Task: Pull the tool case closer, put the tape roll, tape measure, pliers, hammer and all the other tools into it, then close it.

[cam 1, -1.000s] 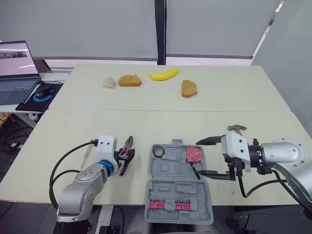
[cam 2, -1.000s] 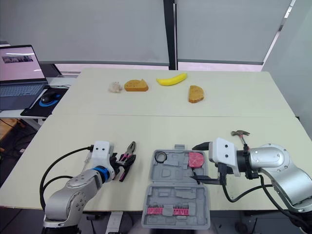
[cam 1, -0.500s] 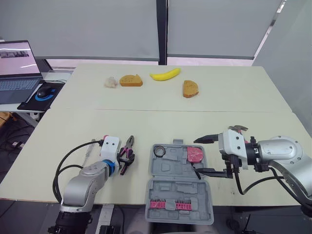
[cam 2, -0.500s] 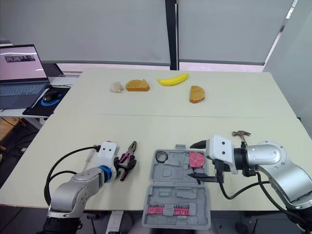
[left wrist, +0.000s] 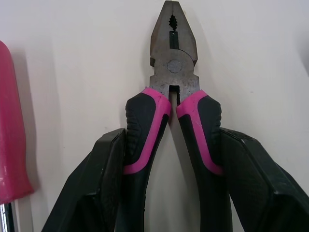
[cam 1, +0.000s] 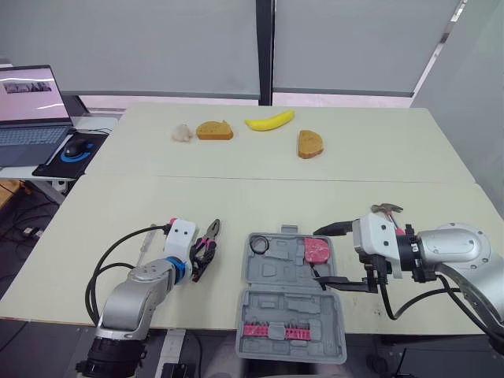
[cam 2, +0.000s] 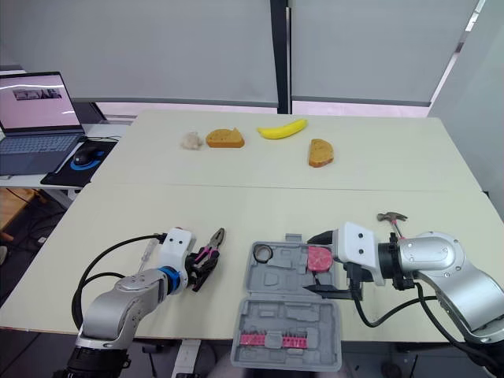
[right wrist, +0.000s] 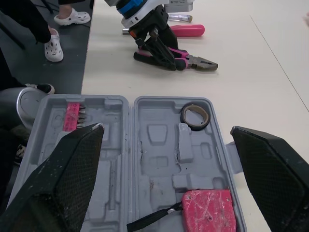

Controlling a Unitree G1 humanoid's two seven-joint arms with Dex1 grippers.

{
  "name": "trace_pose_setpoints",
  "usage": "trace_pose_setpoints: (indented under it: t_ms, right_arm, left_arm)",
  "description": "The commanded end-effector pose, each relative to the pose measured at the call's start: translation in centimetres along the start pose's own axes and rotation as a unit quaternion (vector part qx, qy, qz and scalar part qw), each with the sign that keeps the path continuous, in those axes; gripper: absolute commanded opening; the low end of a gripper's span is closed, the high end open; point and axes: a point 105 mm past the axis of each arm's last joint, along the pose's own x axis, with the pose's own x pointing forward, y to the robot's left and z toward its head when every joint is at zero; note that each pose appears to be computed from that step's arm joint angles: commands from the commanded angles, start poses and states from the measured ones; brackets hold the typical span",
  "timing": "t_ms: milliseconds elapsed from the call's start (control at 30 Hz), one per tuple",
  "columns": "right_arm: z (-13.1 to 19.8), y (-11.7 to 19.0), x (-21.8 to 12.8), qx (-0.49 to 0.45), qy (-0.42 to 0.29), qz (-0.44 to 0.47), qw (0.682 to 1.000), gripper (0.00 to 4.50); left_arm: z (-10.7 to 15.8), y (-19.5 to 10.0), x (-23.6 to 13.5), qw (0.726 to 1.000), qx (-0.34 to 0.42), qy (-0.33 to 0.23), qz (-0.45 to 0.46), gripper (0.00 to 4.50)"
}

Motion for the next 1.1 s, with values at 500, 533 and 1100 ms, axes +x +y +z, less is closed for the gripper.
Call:
trace_pose_setpoints:
  t_ms: [500, 533, 1100]
  right_arm:
    - [0.5, 0.6, -1.7, 0.012, -0.004, -0.067, 0.998, 4.5]
    - [0.4, 0.9, -1.9, 0.019, -0.001, -0.07, 0.997, 4.5]
    - [-1.2, 0.4, 1.0, 0.02, 0.097, -0.141, 0.985, 4.5]
  left_arm:
    - [9.2, -6.9, -4.5, 0.882, 0.349, -0.112, -0.296, 2.58]
    - [9.5, -7.6, -4.4, 0.869, 0.364, -0.111, -0.315, 2.58]
    - [9.7, -14.0, -2.2, 0.758, 0.485, -0.053, -0.432, 2.58]
